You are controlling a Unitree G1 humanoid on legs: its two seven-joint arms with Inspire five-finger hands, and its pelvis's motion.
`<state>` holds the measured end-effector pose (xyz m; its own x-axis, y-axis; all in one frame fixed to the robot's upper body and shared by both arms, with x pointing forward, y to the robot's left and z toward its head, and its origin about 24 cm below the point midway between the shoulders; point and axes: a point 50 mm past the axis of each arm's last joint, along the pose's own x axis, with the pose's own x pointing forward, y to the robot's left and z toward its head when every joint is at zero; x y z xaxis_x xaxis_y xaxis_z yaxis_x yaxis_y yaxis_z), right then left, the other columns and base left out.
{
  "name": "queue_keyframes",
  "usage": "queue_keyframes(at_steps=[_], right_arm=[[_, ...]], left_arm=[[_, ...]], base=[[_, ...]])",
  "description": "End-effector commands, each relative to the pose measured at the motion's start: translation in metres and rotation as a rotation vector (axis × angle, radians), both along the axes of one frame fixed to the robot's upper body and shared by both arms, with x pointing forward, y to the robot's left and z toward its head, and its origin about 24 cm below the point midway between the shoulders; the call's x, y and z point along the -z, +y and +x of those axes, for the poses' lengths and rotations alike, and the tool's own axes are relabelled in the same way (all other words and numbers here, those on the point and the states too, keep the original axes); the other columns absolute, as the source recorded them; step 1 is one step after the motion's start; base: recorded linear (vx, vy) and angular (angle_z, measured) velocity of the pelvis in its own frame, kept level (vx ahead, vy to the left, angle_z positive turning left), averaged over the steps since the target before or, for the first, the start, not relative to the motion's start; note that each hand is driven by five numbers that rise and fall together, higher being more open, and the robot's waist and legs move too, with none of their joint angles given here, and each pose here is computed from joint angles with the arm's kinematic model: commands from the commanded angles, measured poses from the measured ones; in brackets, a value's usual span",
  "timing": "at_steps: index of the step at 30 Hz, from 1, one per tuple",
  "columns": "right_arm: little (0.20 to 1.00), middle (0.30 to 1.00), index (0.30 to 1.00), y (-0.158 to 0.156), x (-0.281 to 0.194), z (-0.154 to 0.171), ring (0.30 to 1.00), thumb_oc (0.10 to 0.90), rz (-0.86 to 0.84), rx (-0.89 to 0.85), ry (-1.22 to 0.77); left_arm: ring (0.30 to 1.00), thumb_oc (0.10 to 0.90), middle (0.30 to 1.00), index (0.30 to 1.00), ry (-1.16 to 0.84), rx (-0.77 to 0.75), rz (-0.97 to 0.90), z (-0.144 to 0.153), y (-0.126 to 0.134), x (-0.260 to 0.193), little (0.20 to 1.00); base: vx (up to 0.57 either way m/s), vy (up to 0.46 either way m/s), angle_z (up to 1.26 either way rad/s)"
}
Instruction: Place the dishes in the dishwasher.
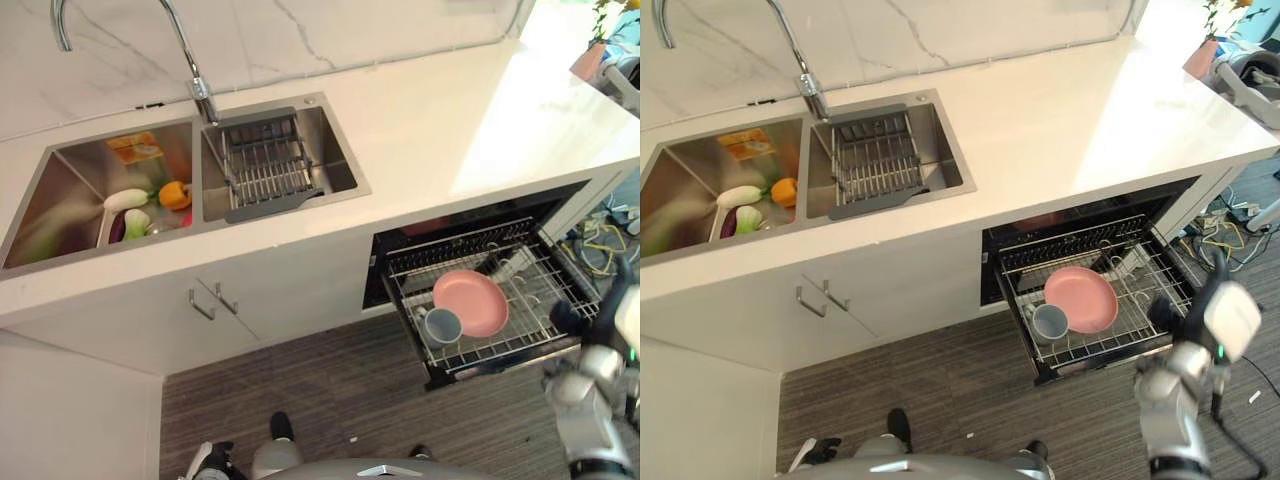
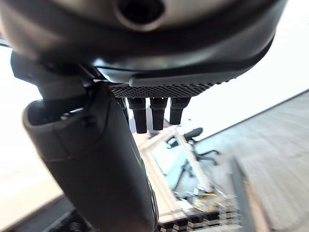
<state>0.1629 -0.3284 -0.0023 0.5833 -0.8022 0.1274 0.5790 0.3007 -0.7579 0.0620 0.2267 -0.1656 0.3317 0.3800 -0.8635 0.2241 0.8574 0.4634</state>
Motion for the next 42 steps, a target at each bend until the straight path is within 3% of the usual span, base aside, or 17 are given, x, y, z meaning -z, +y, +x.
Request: queue_keyframes(at_steps=[1,6,7,12,17,20,24,28,31,34,35,36,39,42], right_arm=[[0.9,0.9,0.9,-0.014,-0.03,0.002,0.9,0.8,0.004,0.113,-0.252],[0.9,0.9,0.9,-0.008,-0.007,-0.01,0.9,0.8,0.024,0.162,-0.144],[0.3,0.3,0.3,-0.006,0.014,-0.01,0.3,0.4,0.107,0.206,-0.102],[0.3,0.3,0.3,-0.001,0.02,-0.001,0.3,0.4,0.16,0.179,-0.087],[0.3,0.3,0.3,0.014,0.028,0.053,0.3,0.4,0.29,0.075,-0.04],[0.3,0.3,0.3,0.016,0.029,0.067,0.3,0.4,0.308,0.029,-0.003],[0.3,0.3,0.3,0.02,0.034,0.083,0.3,0.4,0.483,0.074,-0.04],[0.3,0.3,0.3,0.012,0.027,0.093,0.3,0.4,0.699,0.119,-0.201],[0.3,0.3,0.3,0.004,0.02,0.098,0.3,0.4,0.848,0.193,-0.372],[0.3,0.3,0.3,-0.009,0.018,0.095,0.3,0.4,0.897,0.195,-0.421],[0.342,0.342,0.342,-0.01,0.018,0.095,0.342,0.428,0.9,0.195,-0.422],[0.439,0.439,0.439,-0.009,0.017,0.096,0.439,0.493,0.919,0.188,-0.439],[0.9,0.9,0.9,-0.007,0.019,0.097,0.9,0.8,0.921,0.178,-0.44],[0.9,0.9,0.9,0.005,0.037,0.089,0.9,0.8,0.964,0.165,-0.373]], left_arm=[[0.9,0.8,0.9,0.9,-0.016,0.031,0.03,0.017,-0.006,-0.001,0.9],[0.9,0.8,0.9,0.9,-0.021,0.053,0.032,0.017,-0.009,-0.001,0.9],[0.9,0.8,0.9,0.9,-0.041,0.073,0.03,0.021,-0.011,-0.001,0.9],[0.9,0.8,0.9,0.9,-0.06,0.076,0.026,0.026,-0.011,-0.003,0.9],[0.9,0.8,0.9,0.9,-0.067,0.102,0.023,0.026,-0.008,-0.004,0.9],[0.9,0.8,0.9,0.9,-0.061,0.106,0.034,0.027,-0.004,-0.004,0.9],[0.9,0.8,0.9,0.9,-0.034,0.1,0.059,0.021,0.005,-0.004,0.9],[0.9,0.8,0.9,0.9,-0.027,0.014,0.067,0.016,0.016,-0.006,0.9],[0.9,0.8,0.9,0.9,-0.021,-0.18,-0.001,0.001,0.015,-0.002,0.9],[0.9,0.8,0.9,0.9,-0.004,-0.281,-0.054,-0.009,0.013,0.001,0.9],[0.9,0.8,0.9,0.9,-0.004,-0.28,-0.055,-0.009,0.013,0.001,0.9],[0.9,0.8,0.9,0.9,-0.002,-0.284,-0.073,-0.01,0.011,0.002,0.9],[0.9,0.8,0.9,0.9,0.008,-0.263,-0.08,-0.01,0.008,0.002,0.9],[0.9,0.8,0.9,0.9,0.025,-0.239,-0.086,-0.011,0.005,0.003,0.9]], base=[[-0.01,0.0,-0.06],[0.03,0.004,-0.11],[-0.02,0.012,-0.13],[-0.01,0.006,-0.04],[-0.01,0.006,0.12],[-0.02,-0.005,0.25],[0.0,-0.015,0.33],[0.01,-0.019,0.98],[0.03,-0.008,1.0],[0.01,-0.012,0.68],[0.01,-0.003,0.8],[0.01,0.0,0.61],[0.01,-0.002,0.32],[0.0,0.001,0.06]])
